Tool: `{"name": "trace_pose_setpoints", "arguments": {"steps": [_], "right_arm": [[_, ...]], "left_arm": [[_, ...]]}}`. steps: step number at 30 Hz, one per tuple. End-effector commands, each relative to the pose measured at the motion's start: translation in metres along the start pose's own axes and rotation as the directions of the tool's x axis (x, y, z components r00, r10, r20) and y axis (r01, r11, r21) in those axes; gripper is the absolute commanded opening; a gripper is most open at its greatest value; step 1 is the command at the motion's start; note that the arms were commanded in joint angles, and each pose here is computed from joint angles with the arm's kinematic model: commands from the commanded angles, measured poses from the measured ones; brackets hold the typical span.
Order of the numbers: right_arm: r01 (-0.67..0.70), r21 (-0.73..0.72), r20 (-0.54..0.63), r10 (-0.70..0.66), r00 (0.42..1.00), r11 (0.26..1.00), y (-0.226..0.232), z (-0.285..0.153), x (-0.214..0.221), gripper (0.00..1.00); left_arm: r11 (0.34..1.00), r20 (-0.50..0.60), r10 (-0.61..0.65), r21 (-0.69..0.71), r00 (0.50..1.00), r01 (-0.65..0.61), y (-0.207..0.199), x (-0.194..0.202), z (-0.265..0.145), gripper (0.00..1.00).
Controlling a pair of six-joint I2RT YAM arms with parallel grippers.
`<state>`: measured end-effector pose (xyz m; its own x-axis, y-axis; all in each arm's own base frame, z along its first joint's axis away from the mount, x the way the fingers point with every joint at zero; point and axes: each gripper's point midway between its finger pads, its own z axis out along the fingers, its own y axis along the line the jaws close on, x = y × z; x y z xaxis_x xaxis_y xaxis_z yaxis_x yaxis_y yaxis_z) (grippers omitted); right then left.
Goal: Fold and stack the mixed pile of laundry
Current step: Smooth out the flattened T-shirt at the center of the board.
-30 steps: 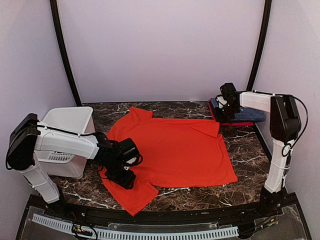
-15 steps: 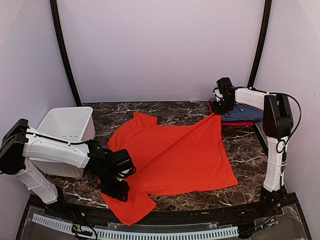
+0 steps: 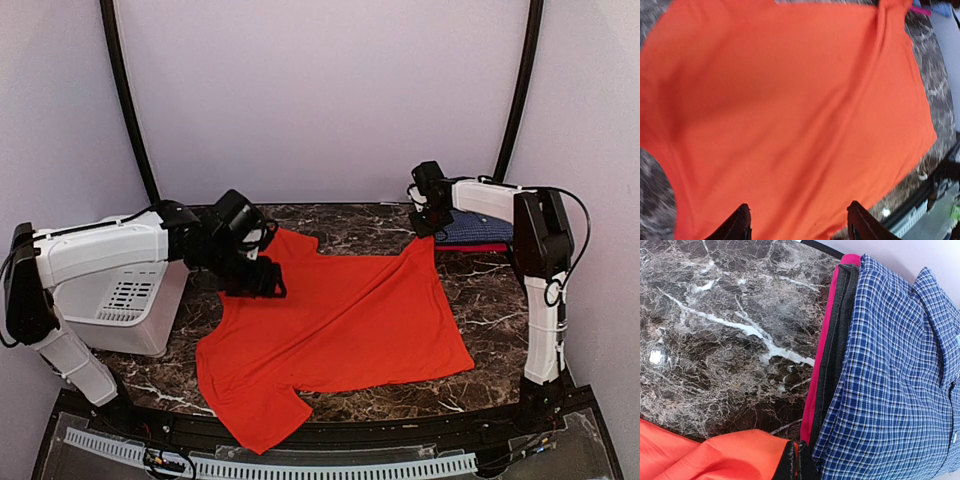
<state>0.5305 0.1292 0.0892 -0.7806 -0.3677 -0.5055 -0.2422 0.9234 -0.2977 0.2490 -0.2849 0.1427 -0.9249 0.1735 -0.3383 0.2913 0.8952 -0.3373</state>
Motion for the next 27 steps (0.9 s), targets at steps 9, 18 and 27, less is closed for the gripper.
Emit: {"name": "trace_pose_setpoints", "arguments": {"steps": [9, 18, 27], "right_arm": [[-0.028, 0.009, 0.070, 0.027, 0.997, 1.000, -0.008, -0.023, -0.023, 0.00], [-0.006, 0.010, 0.081, 0.006, 0.997, 1.000, 0.000, -0.025, -0.031, 0.00], [0.014, 0.027, 0.085, -0.016, 0.996, 1.000, 0.006, -0.011, -0.039, 0.00]], "left_arm": [[0.967, 0.294, 0.017, -0.248, 0.956, 0.059, 0.112, -0.235, 0.069, 0.38], [0.933, 0.198, 0.021, -0.357, 0.980, 0.052, 0.169, -0.247, 0.137, 0.29], [0.842, 0.127, -0.130, -0.510, 0.983, 0.177, 0.267, -0.220, 0.129, 0.23]]}}
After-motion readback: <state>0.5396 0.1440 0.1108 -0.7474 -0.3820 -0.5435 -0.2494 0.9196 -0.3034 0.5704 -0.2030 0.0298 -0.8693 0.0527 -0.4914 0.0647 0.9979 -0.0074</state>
